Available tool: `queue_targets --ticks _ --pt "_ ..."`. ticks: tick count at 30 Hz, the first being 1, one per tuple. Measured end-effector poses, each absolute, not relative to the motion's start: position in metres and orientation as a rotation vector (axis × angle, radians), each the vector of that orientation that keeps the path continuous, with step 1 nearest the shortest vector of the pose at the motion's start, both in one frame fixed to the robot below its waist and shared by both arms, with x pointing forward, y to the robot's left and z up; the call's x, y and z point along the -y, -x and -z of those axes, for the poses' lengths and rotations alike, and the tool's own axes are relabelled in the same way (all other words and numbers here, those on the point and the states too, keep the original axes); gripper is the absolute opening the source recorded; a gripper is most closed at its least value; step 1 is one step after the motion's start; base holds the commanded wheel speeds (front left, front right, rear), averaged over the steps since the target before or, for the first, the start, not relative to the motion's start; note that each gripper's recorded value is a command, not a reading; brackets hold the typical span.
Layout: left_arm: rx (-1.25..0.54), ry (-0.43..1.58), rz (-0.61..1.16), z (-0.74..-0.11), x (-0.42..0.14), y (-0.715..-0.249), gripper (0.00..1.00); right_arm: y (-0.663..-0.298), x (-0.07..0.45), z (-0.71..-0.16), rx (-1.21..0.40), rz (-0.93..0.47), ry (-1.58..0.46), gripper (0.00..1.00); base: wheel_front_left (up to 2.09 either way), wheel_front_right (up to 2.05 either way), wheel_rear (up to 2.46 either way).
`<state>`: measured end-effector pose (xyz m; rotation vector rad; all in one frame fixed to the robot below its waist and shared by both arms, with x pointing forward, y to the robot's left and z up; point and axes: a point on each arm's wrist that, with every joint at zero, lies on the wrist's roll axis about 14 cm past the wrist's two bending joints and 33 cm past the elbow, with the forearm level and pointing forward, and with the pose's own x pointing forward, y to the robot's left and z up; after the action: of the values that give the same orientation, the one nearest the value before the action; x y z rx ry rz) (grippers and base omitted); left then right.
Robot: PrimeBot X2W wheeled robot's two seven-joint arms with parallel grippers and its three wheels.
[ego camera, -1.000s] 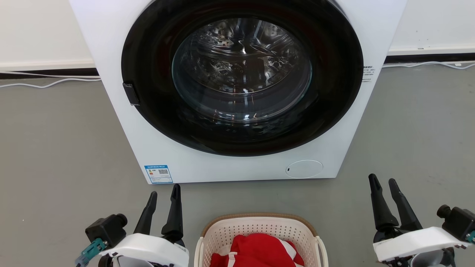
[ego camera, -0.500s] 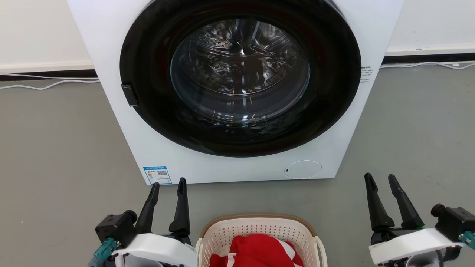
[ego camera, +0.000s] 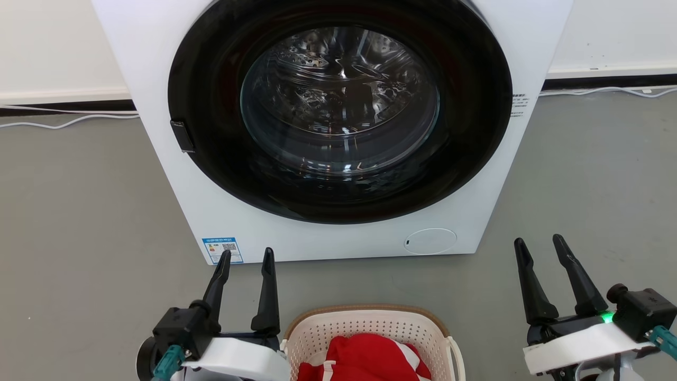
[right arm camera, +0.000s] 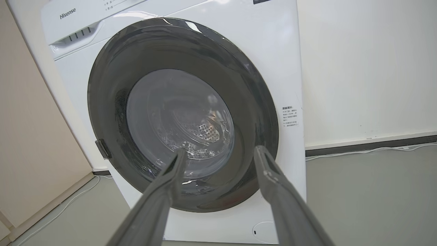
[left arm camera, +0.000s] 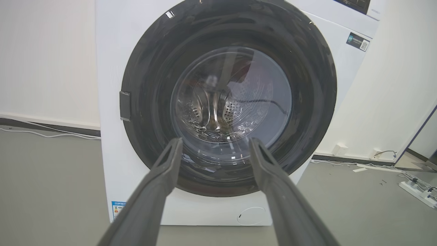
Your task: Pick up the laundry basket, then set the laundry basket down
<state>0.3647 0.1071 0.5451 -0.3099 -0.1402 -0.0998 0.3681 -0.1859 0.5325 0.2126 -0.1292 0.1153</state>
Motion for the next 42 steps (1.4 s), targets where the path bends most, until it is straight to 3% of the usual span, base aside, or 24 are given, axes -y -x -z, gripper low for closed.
queue_targets --ticks 8,22,42 --pt "0.199 0.244 0.119 -0.557 -0.101 -0.362 1.0 -0.367 0.187 -0.536 0.156 -0.119 -0.108 1.0 0.0 0.0 0.0" --pt "0.195 0.234 0.123 -0.555 -0.099 -0.364 1.0 -0.368 0.196 -0.535 0.155 -0.088 -0.102 1.0 0.0 0.0 0.0" --pt "0.08 0.24 0.13 -0.518 -0.082 -0.394 1.0 -0.394 0.216 -0.499 0.046 -0.065 -0.12 1.0 0.0 0.0 0.0"
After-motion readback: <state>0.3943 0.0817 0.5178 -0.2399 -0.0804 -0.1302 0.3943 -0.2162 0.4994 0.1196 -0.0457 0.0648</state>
